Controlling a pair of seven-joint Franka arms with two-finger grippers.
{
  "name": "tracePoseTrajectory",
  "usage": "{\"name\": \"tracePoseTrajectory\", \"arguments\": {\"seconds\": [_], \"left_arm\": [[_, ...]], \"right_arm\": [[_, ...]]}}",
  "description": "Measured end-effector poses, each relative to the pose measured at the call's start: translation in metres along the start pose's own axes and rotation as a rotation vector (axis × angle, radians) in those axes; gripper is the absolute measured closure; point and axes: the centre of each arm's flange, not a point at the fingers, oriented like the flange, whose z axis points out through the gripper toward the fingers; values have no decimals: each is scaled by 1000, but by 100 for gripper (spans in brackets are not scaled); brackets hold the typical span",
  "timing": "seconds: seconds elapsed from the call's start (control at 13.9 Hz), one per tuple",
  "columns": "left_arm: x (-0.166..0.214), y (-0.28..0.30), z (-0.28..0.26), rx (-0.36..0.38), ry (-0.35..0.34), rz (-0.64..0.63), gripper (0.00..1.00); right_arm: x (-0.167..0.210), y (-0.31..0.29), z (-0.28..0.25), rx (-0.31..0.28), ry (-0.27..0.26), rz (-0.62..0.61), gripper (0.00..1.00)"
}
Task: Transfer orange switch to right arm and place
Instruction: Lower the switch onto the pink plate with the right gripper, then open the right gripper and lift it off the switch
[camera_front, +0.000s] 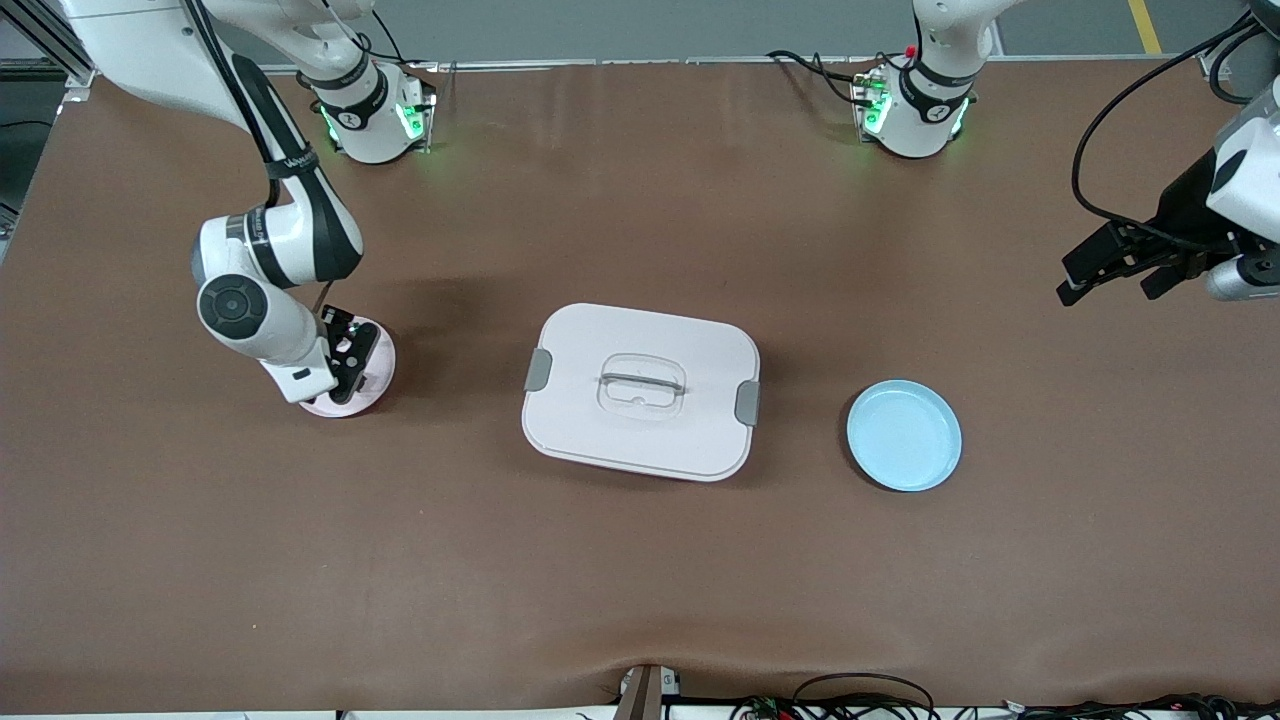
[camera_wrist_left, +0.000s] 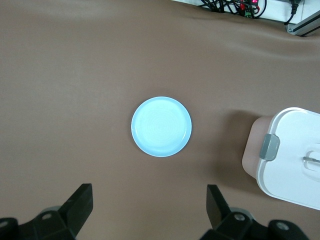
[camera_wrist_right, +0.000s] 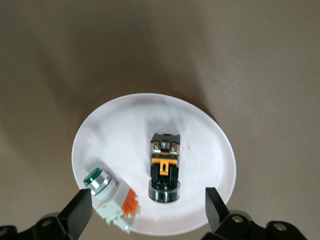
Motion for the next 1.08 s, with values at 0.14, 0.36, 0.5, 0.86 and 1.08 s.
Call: {"name": "tracePoseTrajectory", "arguments": {"seconds": [0.14, 0.36, 0.5, 0.86, 1.08], "left_arm": [[0, 1, -9, -1, 4, 2, 0], [-1, 4, -17, -2, 6, 8, 0], [-2, 7, -17, -3, 5, 13, 0], [-3, 0, -18, -6, -11, 5, 0], [-4, 0, -18, -9, -14, 7, 0]], "right_arm": [[-2, 6, -21, 21, -23, 22, 0], [-10, 8, -49, 57, -59, 113, 0], [-12, 5, -68, 61, -74, 201, 0], [-5, -16, -96, 93, -77, 455, 0], [-10, -23, -109, 127, -84, 604, 0]]}}
